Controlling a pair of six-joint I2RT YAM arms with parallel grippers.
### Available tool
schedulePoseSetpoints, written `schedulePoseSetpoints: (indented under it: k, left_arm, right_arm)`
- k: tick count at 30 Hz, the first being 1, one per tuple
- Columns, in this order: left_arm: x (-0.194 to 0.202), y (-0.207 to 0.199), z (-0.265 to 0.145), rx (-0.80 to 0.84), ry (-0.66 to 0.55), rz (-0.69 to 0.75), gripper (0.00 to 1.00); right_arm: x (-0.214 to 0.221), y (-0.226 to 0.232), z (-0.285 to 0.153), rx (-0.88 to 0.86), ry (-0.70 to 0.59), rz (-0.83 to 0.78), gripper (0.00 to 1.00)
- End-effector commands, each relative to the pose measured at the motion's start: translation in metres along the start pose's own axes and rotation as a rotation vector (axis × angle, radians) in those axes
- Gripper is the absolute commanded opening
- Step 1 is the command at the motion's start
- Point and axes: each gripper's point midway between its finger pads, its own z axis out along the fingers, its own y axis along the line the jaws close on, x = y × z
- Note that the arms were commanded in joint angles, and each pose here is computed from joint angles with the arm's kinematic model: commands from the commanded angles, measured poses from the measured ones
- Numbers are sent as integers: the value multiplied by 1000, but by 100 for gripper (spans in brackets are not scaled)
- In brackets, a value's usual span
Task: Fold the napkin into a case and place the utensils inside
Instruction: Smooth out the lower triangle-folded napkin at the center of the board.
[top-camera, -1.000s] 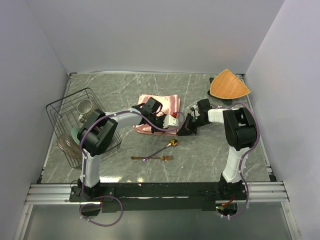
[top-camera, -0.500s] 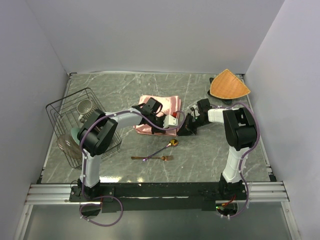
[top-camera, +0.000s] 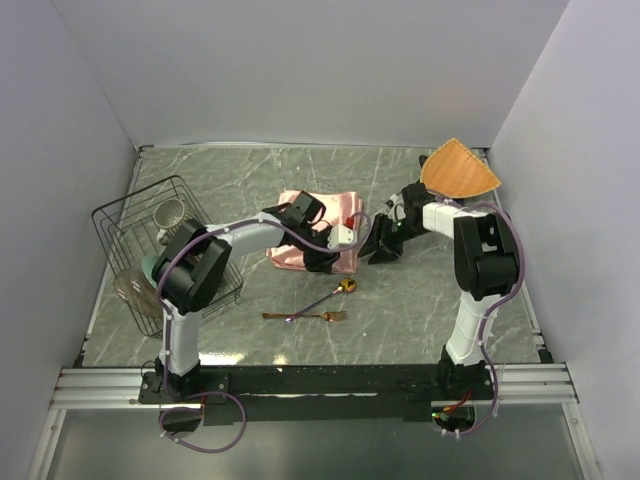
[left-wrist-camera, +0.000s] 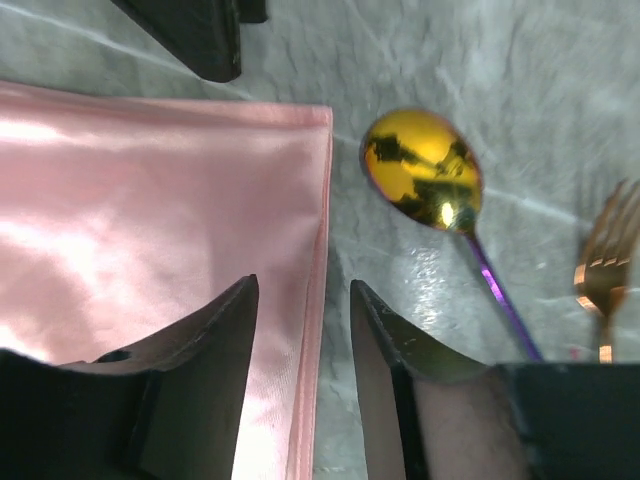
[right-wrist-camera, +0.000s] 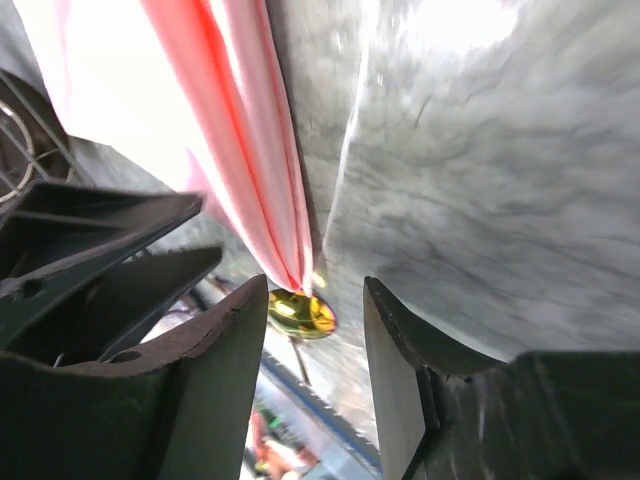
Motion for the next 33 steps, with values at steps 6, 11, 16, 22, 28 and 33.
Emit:
schedulePoseSetpoints:
  k: [6, 11, 16, 22, 28, 33]
  left_arm:
    - [-32, 41, -97, -177, -74, -244, 50]
    - [28, 52, -130, -255, 52, -373, 48]
    - [56, 38, -149, -314, 108, -305, 48]
    - [81, 36, -142, -351, 171, -310, 50]
    - [87, 42, -127, -357, 192, -284, 49]
    - [103, 28, -116, -327, 266, -213, 49]
  right_arm:
    - [-56, 31, -31, 37, -139, -221, 52]
    - [-56, 51, -24, 25, -112, -252, 52]
    - [-40, 47, -10, 74, -51, -246, 52]
    - [-20, 20, 5, 158, 16, -227, 52]
    - [-21, 4, 14, 202, 31, -209, 50]
    - [-22, -9, 20, 234, 53, -193, 45]
